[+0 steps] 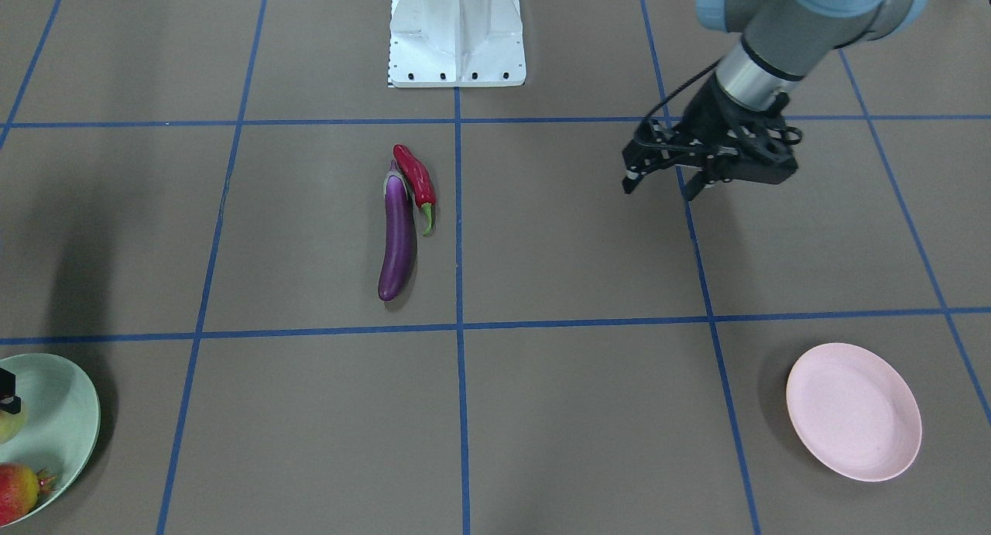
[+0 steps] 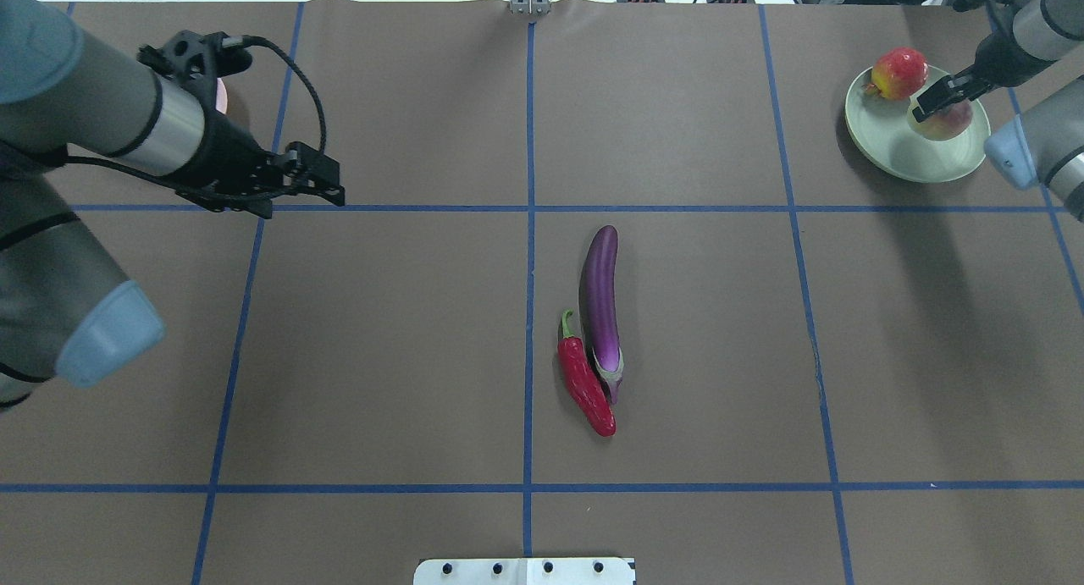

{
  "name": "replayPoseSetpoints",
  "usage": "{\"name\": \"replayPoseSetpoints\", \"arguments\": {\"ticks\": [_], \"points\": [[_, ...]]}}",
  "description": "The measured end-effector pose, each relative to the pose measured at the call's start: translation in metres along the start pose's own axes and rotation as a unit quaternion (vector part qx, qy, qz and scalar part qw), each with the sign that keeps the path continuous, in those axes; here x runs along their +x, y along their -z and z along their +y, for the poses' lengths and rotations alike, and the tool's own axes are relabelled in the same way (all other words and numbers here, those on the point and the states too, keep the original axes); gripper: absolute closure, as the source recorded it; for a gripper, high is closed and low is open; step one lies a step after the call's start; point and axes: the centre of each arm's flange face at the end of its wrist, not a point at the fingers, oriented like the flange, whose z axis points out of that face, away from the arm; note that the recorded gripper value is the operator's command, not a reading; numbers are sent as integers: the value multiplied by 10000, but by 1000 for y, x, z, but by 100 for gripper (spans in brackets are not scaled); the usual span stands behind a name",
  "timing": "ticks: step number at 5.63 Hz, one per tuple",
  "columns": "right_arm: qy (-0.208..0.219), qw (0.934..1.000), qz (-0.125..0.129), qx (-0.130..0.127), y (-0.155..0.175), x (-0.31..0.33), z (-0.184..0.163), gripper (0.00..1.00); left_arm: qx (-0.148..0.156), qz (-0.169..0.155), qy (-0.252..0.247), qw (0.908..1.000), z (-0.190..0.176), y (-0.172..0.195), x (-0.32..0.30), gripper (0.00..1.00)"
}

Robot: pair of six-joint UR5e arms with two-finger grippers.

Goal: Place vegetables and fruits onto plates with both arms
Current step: 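Carry the peach to the green plate with right gripper while left arm moves out, then reach the left gripper to the purple eggplant and grasp it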

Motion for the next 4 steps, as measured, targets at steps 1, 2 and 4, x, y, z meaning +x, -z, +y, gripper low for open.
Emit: {"name": "replayPoseSetpoints", "arguments": {"ticks": [1,2,4], "points": [[-81,9999,-129,49,15,-10,1,0,-2,128,131,9998,42,-27,65,0],[-257,9994,-220,23,54,-18,10,0,12,-83,230,9997,81,-53,125,0],[-739,9972,-54,-79,140,-17,98,0,-95,-869,366,9955,86,-121,224,0]]}}
